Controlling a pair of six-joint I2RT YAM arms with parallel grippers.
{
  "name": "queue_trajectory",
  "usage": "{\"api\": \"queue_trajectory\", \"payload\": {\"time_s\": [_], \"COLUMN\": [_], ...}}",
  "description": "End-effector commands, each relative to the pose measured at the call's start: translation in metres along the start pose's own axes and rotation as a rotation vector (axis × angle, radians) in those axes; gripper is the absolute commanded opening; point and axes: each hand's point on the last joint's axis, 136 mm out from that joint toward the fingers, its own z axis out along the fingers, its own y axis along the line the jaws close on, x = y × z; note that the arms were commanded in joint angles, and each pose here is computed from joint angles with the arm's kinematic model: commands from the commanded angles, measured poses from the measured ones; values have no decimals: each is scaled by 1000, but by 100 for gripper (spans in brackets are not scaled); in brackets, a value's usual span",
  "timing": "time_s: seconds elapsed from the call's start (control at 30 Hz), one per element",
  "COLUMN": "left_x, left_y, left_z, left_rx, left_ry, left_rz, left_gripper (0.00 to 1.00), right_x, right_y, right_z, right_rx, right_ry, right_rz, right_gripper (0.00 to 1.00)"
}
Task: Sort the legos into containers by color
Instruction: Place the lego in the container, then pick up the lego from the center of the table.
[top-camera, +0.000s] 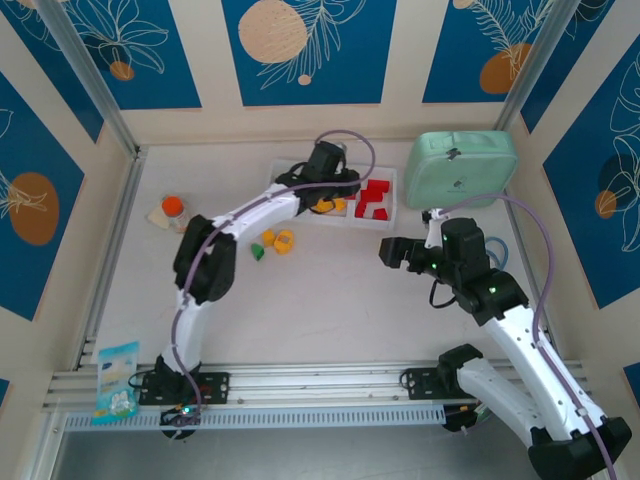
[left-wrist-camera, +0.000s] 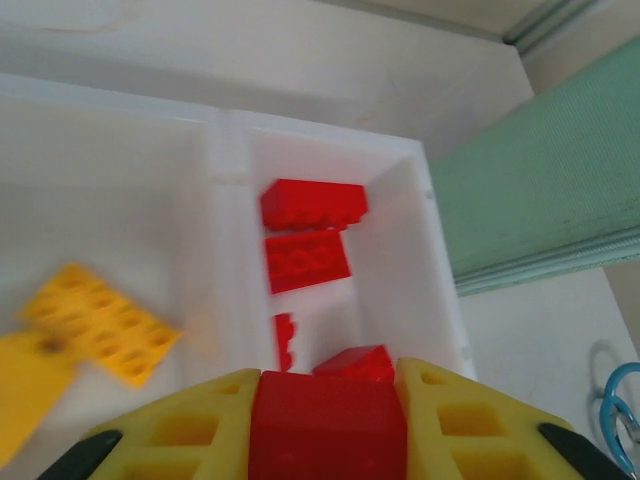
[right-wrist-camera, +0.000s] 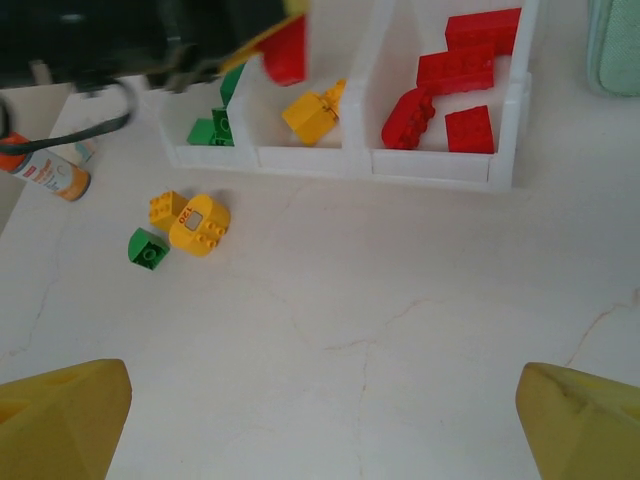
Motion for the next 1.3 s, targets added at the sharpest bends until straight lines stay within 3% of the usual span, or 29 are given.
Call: {"api": "queue_trajectory", "payload": {"time_s": [0.0, 0.13, 0.3, 0.33, 0.43, 0.6, 0.83, 1.13, 1.27], "left_x": [-10, -9, -11, -12, -13, -16, 9, 99, 137], "left_y": [-40, -46, -49, -47, -40, -25, 19, 143, 178], "left_z": [17, 39, 39, 35, 17, -21, -79, -165, -172], "left_rx": [139, 172, 186, 175, 130, 42, -91, -470, -388], "left_ry": [-43, -43, -60, -60, -77, -100, -72, 159, 231], "left_rz": [20, 25, 41, 51, 105, 226, 287, 357, 209], "left_gripper": [1, 7, 30, 37, 74, 100, 99, 96, 88], "right_x": [1, 1, 0, 1, 3, 3, 2, 4, 4], "right_y": [0, -5, -4, -1, 10, 14, 24, 27, 29], "right_z": [-12, -19, -20, -20, -18, -13, -6, 12, 22], "right_rx": [9, 35, 27, 14, -45, -68, -107, -129, -137], "right_ry": [5, -7, -13, -8, 18, 33, 64, 87, 107], "right_rz": [-36, -59, -63, -67, -75, -72, -76, -56, -29], "right_gripper": [99, 99, 99, 99, 99, 99, 99, 99, 99]}}
